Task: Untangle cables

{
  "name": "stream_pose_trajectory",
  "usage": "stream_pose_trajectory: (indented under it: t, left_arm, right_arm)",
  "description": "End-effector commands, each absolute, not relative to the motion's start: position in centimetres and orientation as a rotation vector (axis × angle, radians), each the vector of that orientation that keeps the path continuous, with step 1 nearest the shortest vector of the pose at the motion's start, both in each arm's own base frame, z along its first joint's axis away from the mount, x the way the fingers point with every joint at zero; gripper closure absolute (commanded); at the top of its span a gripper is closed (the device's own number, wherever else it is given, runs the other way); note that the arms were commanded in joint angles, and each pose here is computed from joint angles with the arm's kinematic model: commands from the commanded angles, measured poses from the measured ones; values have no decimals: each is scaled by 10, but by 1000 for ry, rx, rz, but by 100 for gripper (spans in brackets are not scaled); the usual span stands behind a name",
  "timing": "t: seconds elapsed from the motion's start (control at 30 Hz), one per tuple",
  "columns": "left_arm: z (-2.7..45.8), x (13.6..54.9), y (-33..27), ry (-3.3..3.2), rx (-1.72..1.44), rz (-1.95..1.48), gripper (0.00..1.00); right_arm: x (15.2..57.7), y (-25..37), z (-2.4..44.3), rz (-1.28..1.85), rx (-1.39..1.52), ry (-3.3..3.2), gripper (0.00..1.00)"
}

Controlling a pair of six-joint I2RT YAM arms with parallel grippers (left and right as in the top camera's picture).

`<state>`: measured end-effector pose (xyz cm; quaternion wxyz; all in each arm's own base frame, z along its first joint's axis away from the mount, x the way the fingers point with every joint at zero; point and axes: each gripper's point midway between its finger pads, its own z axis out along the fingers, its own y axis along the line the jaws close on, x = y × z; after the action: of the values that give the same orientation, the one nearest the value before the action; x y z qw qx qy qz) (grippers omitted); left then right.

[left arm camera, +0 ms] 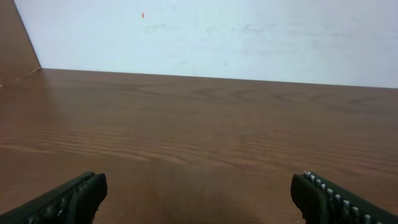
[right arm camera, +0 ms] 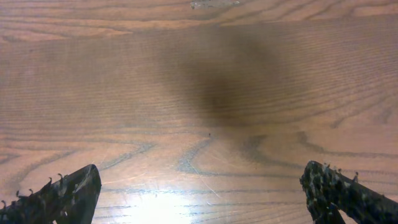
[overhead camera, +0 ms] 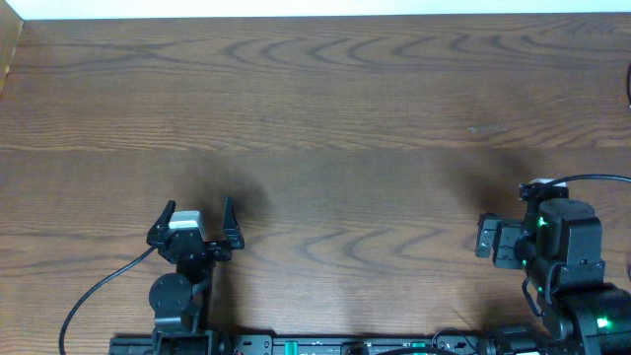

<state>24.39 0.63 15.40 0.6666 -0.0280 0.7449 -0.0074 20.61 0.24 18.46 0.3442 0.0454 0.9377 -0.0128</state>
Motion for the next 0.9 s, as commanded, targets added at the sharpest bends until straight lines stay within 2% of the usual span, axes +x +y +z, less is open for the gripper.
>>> stream_pose_trajectory:
  t: [0.0, 0.63, 0.87]
  left_arm:
    - [137, 244, 8, 1721, -85, -21, 0]
    - [137, 244, 8, 1721, -85, -21, 0]
    - [137, 244, 8, 1721, -85, -21, 0]
  right_arm:
    - [206, 2, 184, -35, 126, 2434, 1]
    - [202, 9, 184, -30, 75, 2436, 1]
    - [211, 0, 199, -25, 124, 2277, 1]
